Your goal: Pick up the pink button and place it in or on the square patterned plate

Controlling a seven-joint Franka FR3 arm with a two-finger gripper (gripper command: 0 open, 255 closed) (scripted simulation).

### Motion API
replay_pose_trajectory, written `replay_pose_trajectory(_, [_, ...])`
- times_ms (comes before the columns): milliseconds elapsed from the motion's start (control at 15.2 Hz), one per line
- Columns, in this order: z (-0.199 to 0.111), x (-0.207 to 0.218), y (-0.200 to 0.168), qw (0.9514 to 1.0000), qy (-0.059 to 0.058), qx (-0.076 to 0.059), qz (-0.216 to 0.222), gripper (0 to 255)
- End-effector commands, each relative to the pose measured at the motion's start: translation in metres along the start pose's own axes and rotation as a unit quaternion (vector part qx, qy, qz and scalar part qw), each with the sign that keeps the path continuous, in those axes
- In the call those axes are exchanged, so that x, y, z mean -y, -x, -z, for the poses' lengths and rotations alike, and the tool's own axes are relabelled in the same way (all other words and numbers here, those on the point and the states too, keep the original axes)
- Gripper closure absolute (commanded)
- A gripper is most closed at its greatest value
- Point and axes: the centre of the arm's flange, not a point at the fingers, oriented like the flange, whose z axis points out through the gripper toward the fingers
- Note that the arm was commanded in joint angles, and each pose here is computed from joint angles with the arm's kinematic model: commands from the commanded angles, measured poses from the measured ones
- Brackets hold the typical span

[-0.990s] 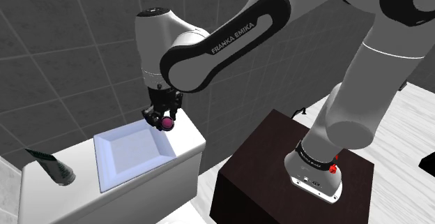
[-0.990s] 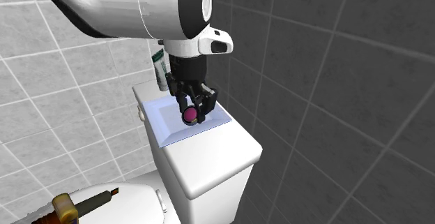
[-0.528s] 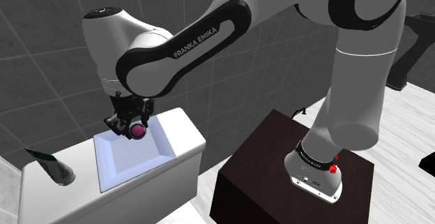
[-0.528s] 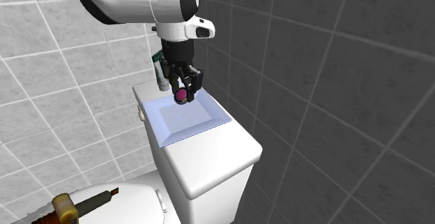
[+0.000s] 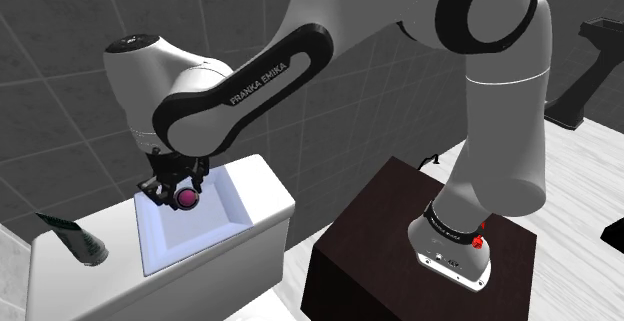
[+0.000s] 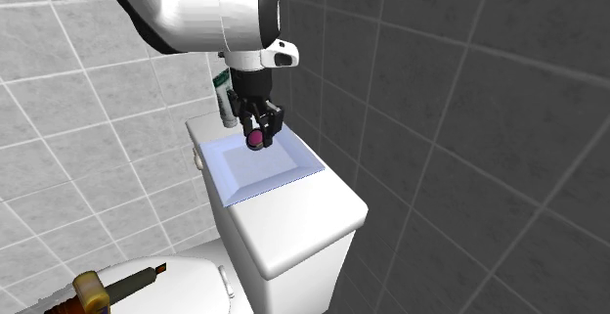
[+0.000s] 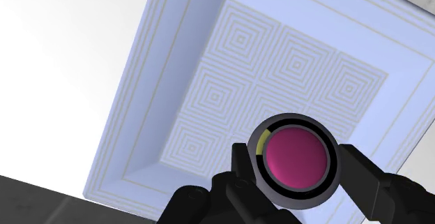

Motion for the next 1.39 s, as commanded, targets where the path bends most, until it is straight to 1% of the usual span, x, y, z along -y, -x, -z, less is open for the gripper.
replay_pose_trajectory(0, [-0.011, -0.001, 0.002, 1.0000, 0.000, 0.000, 0.000, 255])
replay_pose_trajectory(330, [-0.037, -0.001, 0.002, 1.0000, 0.000, 0.000, 0.000, 255])
replay_pose_trajectory(792, [-0.037, -0.001, 0.002, 1.0000, 0.000, 0.000, 0.000, 255])
replay_pose_trajectory(858, [-0.037, -0.001, 0.002, 1.0000, 0.000, 0.000, 0.000, 0])
replay_pose_trajectory(1188, [-0.037, -0.001, 0.002, 1.0000, 0.000, 0.000, 0.000, 0])
replay_pose_trajectory(1320, [-0.011, -0.001, 0.002, 1.0000, 0.000, 0.000, 0.000, 0])
